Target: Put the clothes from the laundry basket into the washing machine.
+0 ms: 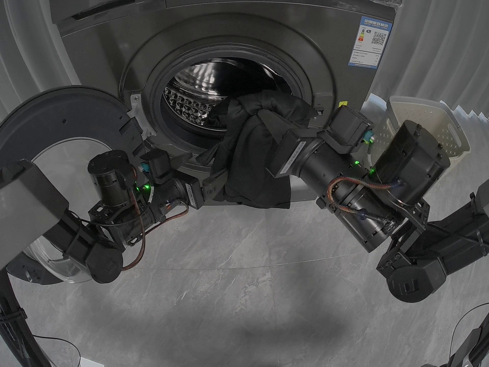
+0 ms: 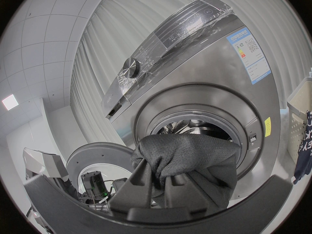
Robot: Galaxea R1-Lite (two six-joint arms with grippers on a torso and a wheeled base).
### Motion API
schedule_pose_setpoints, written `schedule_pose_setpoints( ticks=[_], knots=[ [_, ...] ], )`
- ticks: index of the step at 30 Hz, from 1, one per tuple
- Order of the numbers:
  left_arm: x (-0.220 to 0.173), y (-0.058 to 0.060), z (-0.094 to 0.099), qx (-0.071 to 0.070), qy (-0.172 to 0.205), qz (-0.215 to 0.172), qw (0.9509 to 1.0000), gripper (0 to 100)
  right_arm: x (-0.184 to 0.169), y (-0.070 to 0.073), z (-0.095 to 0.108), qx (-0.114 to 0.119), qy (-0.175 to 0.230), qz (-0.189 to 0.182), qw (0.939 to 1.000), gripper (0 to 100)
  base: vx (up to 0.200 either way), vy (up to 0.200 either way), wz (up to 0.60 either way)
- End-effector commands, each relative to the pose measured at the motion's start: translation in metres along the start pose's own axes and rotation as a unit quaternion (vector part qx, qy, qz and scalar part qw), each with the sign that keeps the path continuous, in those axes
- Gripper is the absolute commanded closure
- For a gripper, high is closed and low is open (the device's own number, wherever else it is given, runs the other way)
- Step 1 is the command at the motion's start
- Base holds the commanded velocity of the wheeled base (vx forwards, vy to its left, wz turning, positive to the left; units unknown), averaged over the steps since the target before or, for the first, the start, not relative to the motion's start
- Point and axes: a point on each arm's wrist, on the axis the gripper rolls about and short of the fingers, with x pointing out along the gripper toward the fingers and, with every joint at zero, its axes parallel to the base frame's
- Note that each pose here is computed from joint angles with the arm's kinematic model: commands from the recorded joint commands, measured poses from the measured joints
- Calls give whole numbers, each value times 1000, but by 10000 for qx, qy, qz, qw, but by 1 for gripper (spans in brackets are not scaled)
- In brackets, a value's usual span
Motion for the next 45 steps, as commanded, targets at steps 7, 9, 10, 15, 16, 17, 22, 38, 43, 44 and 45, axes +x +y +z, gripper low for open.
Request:
schedule_pose_setpoints(
  ticks=[7, 9, 10, 15, 16, 17, 22, 38, 43, 44, 45],
  knots=[
    [5, -12, -6, -18, -6, -269, 9996, 0, -1, 3, -3, 15, 36, 27, 10000, 100, 0, 0, 0],
    [8, -12, -5, -10, -43, -271, 9996, 0, -1, 4, -3, 21, 38, 33, 10000, 100, 0, 0, 0],
    [10, -12, -5, -5, -65, -272, 9996, 0, -1, 4, -3, 21, 38, 33, 10000, 100, 0, 0, 0],
    [18, -10, -6, 24, -249, -213, 9995, 100, -3, 5, -5, 31, 81, 45, 10000, 100, 0, 0, 0],
    [19, -9, -7, 27, -264, -214, 9994, 100, -3, 5, -5, 31, 79, 38, 10000, 100, 0, 0, 0],
    [20, -9, -7, 18, -294, -209, 9993, 100, -3, 5, -5, 31, 79, 38, 10000, 100, 0, 0, 0],
    [21, -9, -1, -68, -520, -182, 9985, 100, -4, 4, -7, 21, 123, 29, 9999, 100, 0, 0, 0],
    [-54, -42, 35, -144, -843, -484, 9952, 100, -8, -15, -41, -68, 351, -133, 9993, 0, 0, 0, 0],
    [-53, -44, 45, -116, -1063, -491, 9930, 100, -17, -23, -62, -187, 738, -242, 9968, 0, 0, 0, 0],
    [-52, -44, 46, -113, -1086, -486, 9928, 100, -18, -25, -65, -215, 787, -266, 9963, 0, 0, 0, 0],
    [-52, -44, 48, -106, -1120, -456, 9926, 100, -22, -31, -73, -302, 953, -348, 9944, 0, 0, 0, 0]
  ],
)
